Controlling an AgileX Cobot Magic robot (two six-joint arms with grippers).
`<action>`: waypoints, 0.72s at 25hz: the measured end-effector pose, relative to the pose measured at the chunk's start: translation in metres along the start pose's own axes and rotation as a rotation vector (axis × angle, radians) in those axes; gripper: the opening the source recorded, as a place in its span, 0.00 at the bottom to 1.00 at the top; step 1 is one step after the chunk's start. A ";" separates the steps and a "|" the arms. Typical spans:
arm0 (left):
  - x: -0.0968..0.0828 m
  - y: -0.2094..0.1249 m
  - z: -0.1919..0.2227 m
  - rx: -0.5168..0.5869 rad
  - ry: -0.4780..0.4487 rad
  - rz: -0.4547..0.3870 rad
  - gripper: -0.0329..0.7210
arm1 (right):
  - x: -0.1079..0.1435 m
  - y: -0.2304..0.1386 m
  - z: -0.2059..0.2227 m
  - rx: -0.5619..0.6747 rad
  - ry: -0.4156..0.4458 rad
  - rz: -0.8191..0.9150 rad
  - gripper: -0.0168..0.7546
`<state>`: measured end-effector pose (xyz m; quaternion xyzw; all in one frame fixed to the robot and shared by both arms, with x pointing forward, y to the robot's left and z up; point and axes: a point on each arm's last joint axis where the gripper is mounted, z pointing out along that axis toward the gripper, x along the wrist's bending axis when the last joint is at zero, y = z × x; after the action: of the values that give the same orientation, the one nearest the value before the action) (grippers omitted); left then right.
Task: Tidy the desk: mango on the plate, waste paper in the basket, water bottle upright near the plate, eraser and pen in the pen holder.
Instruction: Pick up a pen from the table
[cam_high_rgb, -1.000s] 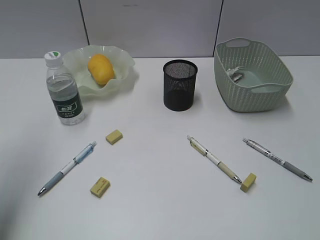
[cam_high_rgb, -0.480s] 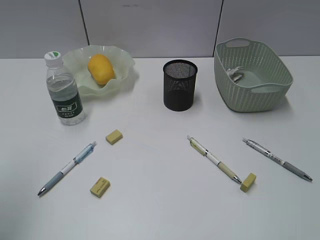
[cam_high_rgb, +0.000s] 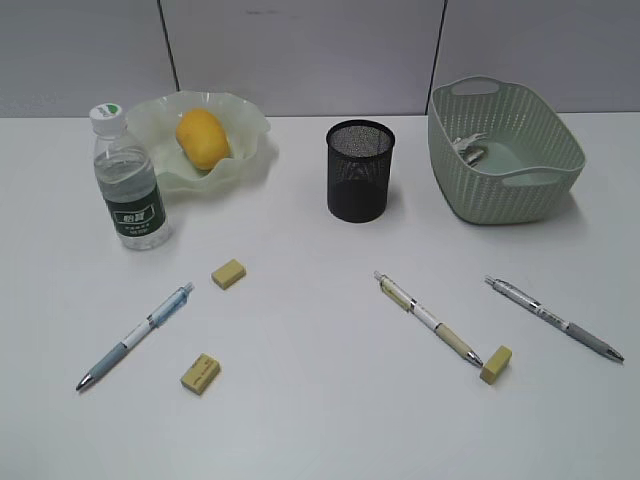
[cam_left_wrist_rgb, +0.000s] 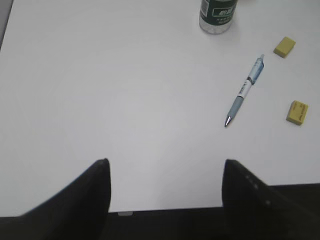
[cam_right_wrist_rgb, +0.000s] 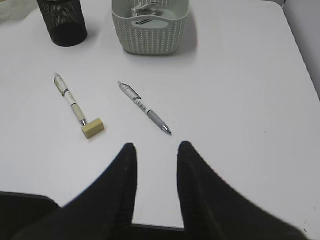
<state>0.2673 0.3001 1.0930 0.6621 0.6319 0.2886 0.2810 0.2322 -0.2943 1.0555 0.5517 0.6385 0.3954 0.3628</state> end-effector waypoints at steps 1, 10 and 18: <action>0.000 -0.006 -0.001 -0.022 0.001 0.000 0.74 | 0.000 0.000 0.000 0.000 0.000 0.000 0.33; 0.000 -0.048 -0.008 -0.220 0.038 0.012 0.73 | 0.000 0.000 0.000 0.000 0.000 0.000 0.33; 0.000 -0.051 -0.005 -0.284 0.045 0.014 0.72 | 0.000 0.000 0.000 0.000 0.002 0.001 0.33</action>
<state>0.2292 0.3021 1.0583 0.6134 0.5864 0.3919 0.3555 0.2323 -0.2942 1.0554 0.5518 0.6386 0.3959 0.3619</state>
